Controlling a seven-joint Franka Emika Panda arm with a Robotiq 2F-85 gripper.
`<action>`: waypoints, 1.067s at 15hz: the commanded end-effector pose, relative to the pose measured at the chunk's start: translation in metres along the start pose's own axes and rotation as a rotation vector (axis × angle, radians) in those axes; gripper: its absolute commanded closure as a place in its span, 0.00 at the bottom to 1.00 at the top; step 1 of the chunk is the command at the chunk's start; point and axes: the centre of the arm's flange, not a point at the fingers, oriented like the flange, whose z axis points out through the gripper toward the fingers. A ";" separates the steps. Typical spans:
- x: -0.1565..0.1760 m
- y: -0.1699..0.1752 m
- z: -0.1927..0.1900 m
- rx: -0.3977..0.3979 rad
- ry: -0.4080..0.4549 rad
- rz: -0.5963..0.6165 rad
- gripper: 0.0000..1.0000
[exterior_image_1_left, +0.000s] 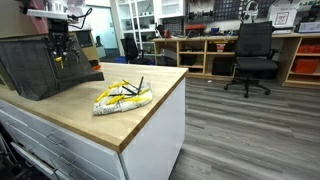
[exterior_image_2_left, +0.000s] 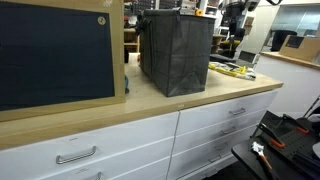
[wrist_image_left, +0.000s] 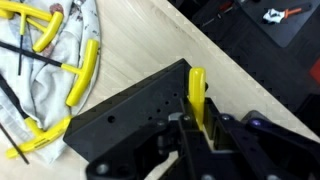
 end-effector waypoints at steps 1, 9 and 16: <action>0.003 0.006 0.012 0.014 0.105 0.174 0.96; 0.008 -0.002 0.018 -0.128 0.257 0.486 0.96; -0.011 -0.041 0.017 -0.187 0.076 0.145 0.96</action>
